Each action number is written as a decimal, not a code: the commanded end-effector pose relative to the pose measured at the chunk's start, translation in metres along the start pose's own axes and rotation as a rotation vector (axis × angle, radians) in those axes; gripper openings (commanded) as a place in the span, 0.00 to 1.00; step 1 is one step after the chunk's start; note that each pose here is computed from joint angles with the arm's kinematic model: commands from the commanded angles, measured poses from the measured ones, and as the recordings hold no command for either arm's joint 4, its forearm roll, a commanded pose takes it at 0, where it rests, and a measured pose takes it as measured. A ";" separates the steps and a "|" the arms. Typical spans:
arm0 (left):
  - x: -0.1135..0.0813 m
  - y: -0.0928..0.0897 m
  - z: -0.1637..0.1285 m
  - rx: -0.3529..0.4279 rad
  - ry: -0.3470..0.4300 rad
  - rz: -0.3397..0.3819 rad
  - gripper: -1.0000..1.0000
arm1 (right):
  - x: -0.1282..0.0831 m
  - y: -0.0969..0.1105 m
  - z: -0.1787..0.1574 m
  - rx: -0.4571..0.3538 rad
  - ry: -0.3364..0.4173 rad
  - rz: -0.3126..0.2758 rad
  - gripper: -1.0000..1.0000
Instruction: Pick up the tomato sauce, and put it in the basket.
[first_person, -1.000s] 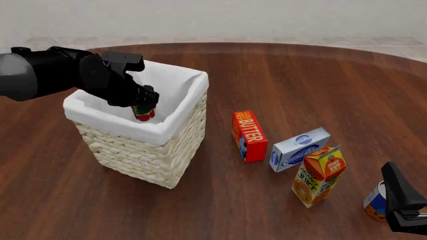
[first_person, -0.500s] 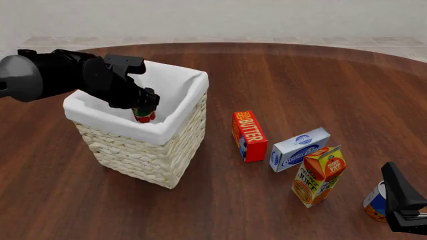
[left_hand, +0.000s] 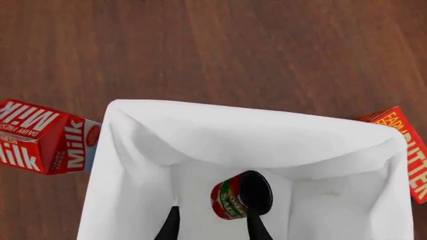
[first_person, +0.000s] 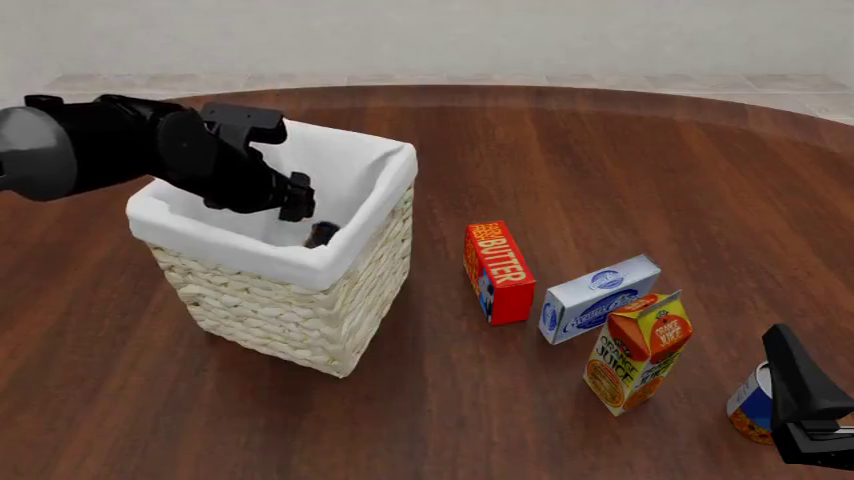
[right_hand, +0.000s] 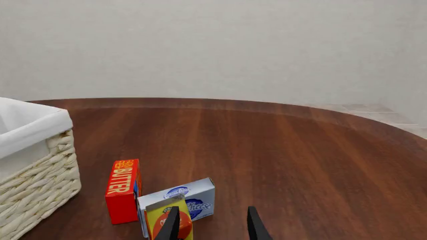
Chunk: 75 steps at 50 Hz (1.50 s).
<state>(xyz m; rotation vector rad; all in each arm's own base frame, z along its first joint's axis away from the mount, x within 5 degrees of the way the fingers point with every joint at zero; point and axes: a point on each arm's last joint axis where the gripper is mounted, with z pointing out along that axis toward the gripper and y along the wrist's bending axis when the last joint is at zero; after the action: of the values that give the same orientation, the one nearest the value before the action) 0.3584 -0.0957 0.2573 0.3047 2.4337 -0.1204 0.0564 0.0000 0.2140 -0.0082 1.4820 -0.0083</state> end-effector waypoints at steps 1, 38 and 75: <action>0.000 0.000 0.000 0.000 0.001 0.002 1.00 | 0.000 0.000 0.000 0.000 0.001 0.004 1.00; 0.001 -0.005 -0.075 0.011 -0.056 0.009 1.00 | 0.000 0.000 0.000 0.000 0.001 0.004 1.00; 0.057 -0.017 -0.190 0.069 -0.167 -0.023 1.00 | 0.000 0.000 0.000 0.000 0.001 0.004 1.00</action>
<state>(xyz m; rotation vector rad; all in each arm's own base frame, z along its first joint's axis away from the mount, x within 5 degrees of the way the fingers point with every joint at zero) 0.2238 -0.0762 0.3601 0.2997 2.2945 -0.2027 0.0564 0.0000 0.2140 -0.0083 1.4820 -0.0084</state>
